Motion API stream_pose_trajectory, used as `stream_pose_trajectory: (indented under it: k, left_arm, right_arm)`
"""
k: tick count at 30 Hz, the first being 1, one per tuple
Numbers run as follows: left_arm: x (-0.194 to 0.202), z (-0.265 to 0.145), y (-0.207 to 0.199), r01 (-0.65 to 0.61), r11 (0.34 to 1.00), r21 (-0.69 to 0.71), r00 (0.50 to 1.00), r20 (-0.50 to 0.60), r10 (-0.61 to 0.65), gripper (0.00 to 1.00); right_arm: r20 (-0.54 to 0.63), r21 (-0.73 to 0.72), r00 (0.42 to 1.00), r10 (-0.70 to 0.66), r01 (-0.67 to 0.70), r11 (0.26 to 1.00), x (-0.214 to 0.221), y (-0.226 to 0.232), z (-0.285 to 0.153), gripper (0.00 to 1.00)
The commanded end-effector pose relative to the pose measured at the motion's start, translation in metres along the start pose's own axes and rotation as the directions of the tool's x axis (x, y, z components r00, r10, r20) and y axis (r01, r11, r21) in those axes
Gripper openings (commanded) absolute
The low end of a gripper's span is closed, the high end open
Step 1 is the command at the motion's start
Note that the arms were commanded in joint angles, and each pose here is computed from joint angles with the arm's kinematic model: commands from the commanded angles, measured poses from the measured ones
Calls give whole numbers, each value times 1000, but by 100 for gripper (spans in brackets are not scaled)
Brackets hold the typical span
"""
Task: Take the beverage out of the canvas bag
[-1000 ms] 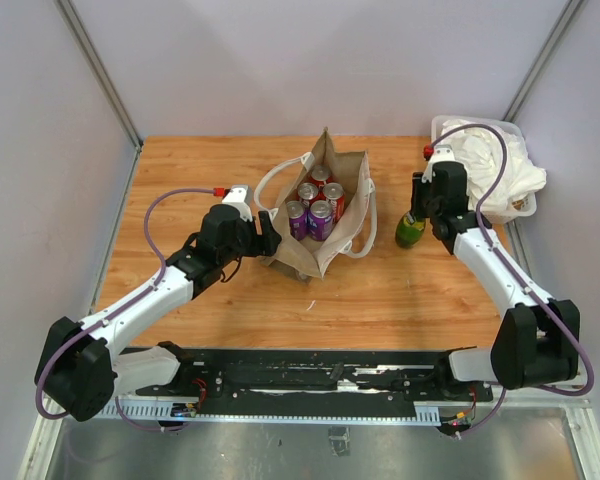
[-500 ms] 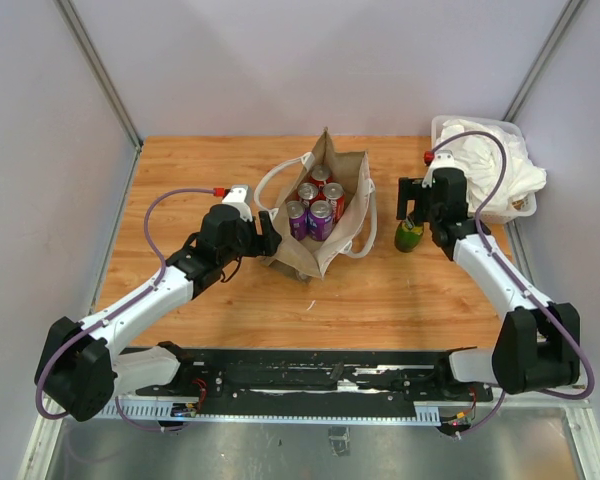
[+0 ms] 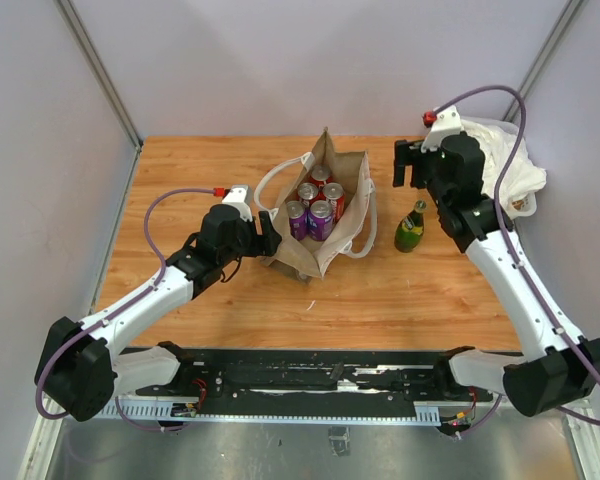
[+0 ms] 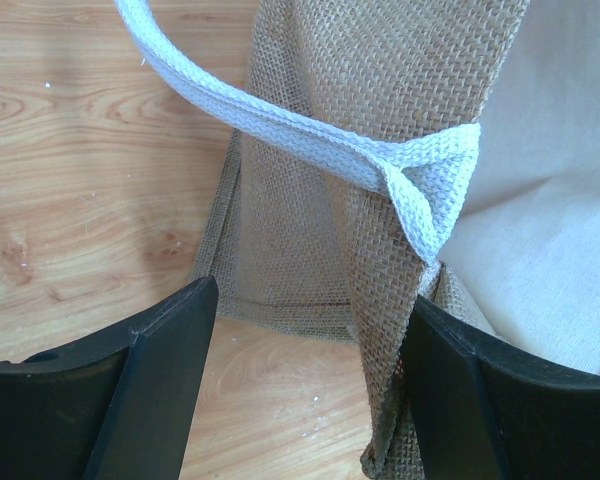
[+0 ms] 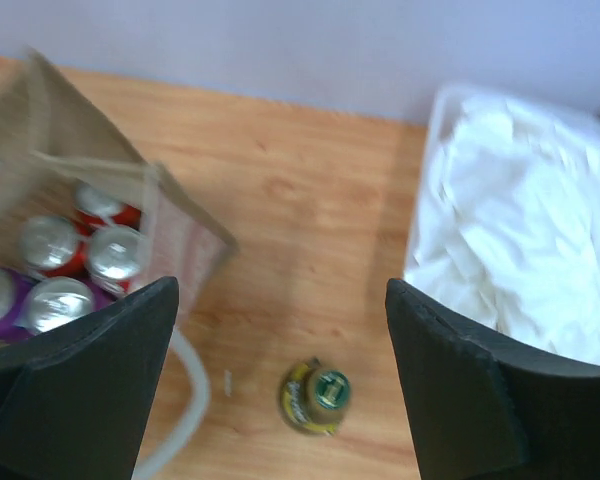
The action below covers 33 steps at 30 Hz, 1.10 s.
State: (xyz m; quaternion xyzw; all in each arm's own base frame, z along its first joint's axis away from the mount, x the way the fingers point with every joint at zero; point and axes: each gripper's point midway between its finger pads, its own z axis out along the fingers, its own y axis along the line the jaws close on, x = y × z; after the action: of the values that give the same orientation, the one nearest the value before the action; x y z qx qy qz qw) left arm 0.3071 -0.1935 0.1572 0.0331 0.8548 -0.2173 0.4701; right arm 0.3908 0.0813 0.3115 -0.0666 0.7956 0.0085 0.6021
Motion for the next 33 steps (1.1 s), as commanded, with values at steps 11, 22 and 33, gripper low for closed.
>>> stream_pose_trajectory:
  k: [11,22,33]
  left_arm:
    - [42,-2,4,-42,999,2,989,-142,42,76]
    - [43,-2,4,-36,999,1,990,-140,36,77]
    - [41,-3,3,-35,999,4,990,-136,35,79]
  right_arm:
    - [-86,-442,973,-216,157,883,-19,165,-32,73]
    - [-335,-446,913,-234,65,893,62,199,18,100]
    - [-479,-437,847,-228,-5,899,114,222,47,91]
